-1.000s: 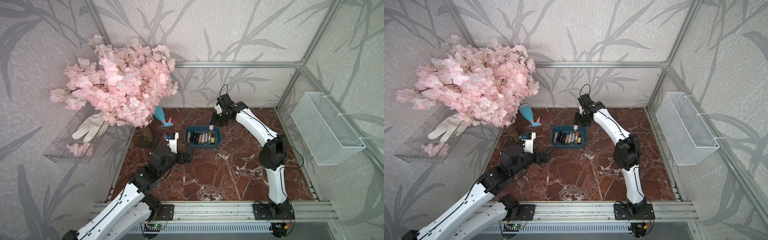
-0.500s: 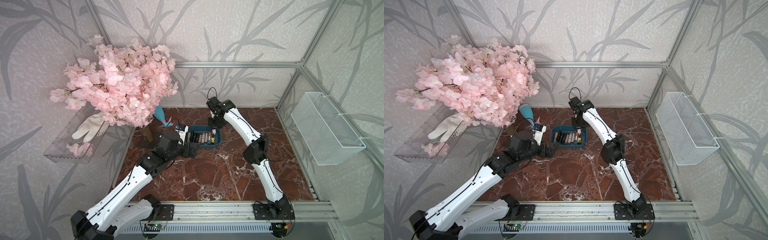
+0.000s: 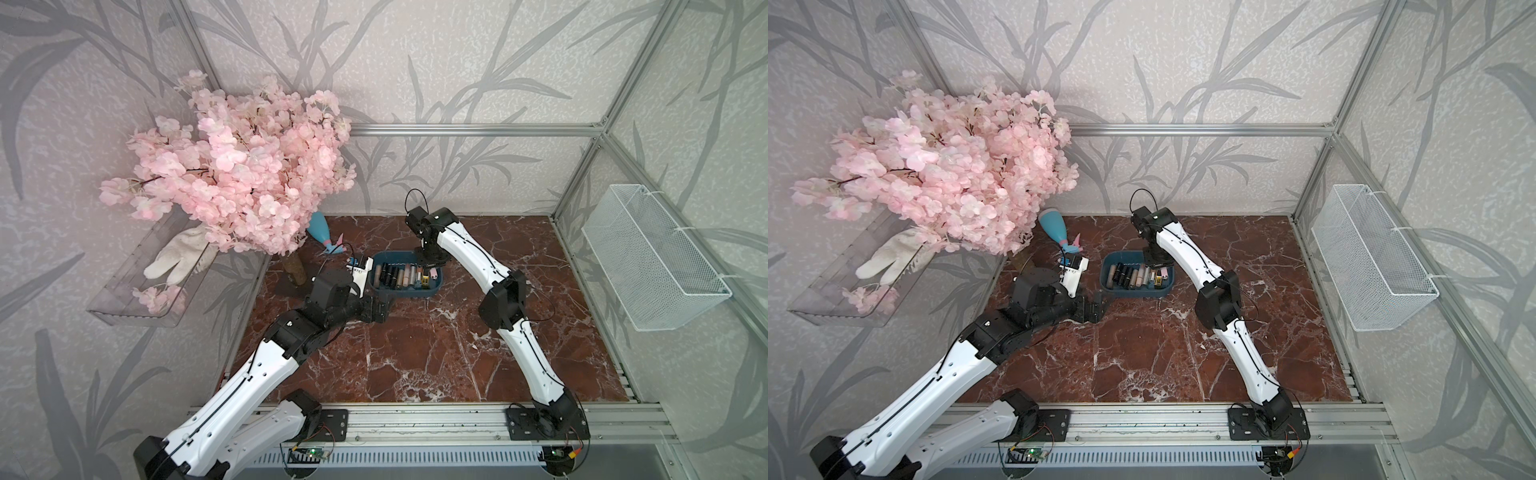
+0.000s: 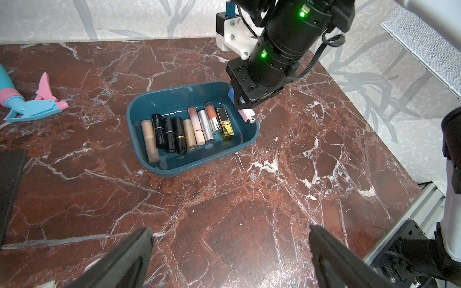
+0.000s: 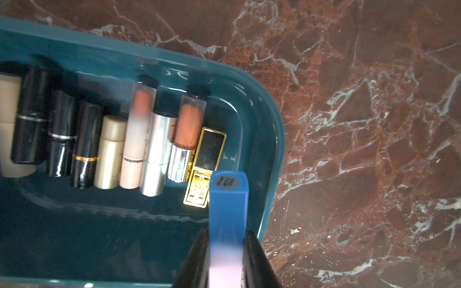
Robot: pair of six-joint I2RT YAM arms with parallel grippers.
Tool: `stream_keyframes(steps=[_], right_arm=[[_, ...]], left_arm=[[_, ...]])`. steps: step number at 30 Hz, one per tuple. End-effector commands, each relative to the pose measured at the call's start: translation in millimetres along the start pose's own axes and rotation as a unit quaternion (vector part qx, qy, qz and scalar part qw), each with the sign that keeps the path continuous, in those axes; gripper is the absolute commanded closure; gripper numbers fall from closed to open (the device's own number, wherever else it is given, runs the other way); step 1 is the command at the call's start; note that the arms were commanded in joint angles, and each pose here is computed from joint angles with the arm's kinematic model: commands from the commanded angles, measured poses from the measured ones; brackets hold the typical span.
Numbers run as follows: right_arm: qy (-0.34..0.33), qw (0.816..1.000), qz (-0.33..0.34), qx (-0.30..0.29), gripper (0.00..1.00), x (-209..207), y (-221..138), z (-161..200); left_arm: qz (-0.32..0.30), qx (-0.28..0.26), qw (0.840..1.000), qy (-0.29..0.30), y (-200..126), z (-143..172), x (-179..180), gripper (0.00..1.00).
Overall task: Put the lipstick into the storage box
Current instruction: Place the lipstick in the storage box.
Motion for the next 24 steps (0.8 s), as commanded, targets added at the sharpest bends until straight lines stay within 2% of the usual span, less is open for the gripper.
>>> stream_keyframes(steps=[1,24], right_arm=[[0.008,0.999,0.035,0.009,0.79,-4,17,4],[0.037,0.998,0.055,-0.005,0.78,4,50,-1]], left_arm=[[0.005,0.001,1.0,0.004,-4,3,-1,0.0],[0.01,0.005,0.999,0.041,-10,-2,3,0.0]])
Point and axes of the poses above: each gripper's point midway between its finger pads, its own y axis out along the fingers, its own x axis along the line the jaws close on, z = x × y, the point moved 6 cm from there along -y, back along the fingers, and after that the axes turned 12 degrees about y, right-handed, at the moved point
